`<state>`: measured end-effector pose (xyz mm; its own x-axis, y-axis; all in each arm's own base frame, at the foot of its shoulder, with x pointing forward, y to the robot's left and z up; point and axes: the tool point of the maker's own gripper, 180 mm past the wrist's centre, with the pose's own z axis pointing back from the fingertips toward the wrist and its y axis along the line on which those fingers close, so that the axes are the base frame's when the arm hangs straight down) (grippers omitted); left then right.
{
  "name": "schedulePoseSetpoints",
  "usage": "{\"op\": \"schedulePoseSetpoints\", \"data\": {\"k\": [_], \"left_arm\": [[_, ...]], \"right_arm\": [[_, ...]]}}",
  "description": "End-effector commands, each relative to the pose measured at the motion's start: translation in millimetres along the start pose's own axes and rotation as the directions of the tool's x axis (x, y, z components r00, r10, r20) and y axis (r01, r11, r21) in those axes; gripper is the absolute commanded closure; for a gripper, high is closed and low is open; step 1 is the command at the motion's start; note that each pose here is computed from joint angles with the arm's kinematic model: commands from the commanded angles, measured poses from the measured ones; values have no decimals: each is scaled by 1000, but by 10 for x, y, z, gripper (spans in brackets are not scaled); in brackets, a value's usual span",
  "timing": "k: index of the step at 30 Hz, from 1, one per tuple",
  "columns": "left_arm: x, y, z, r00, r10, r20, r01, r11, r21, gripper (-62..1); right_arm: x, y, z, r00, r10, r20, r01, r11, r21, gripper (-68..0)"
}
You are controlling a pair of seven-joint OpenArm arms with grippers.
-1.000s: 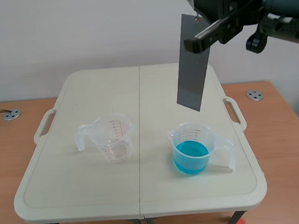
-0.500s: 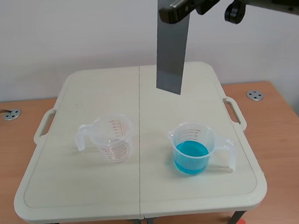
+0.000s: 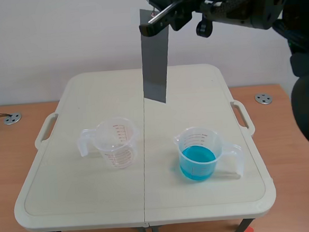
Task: Hold the metal plate by the orange handle, dip it into the blue solution, take it out and point at it, then put the plate back in the beaker on the left.
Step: 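Put the plate into the left beaker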
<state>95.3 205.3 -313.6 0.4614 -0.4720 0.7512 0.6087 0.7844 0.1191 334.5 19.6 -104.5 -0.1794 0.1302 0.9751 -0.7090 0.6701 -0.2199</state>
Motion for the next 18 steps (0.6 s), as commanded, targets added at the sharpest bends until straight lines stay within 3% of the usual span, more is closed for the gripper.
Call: {"op": "schedulePoseSetpoints", "data": {"k": [1, 11, 18], "left_arm": [[8, -26, 13, 1000, 28, 12, -28, 999, 20, -26], [-196, -95, 70, 990, 134, -51, -128, 987, 99, -26], [-240, -124, 84, 985, 162, -64, -154, 982, 114, -26]], "right_arm": [[158, 5, -45, 998, 20, 56, -21, 1000, 19, -13], [103, 96, -288, 998, -10, 62, 4, 996, 91, -13], [119, 184, -403, 997, -13, 73, 4, 991, 134, -13]]}}
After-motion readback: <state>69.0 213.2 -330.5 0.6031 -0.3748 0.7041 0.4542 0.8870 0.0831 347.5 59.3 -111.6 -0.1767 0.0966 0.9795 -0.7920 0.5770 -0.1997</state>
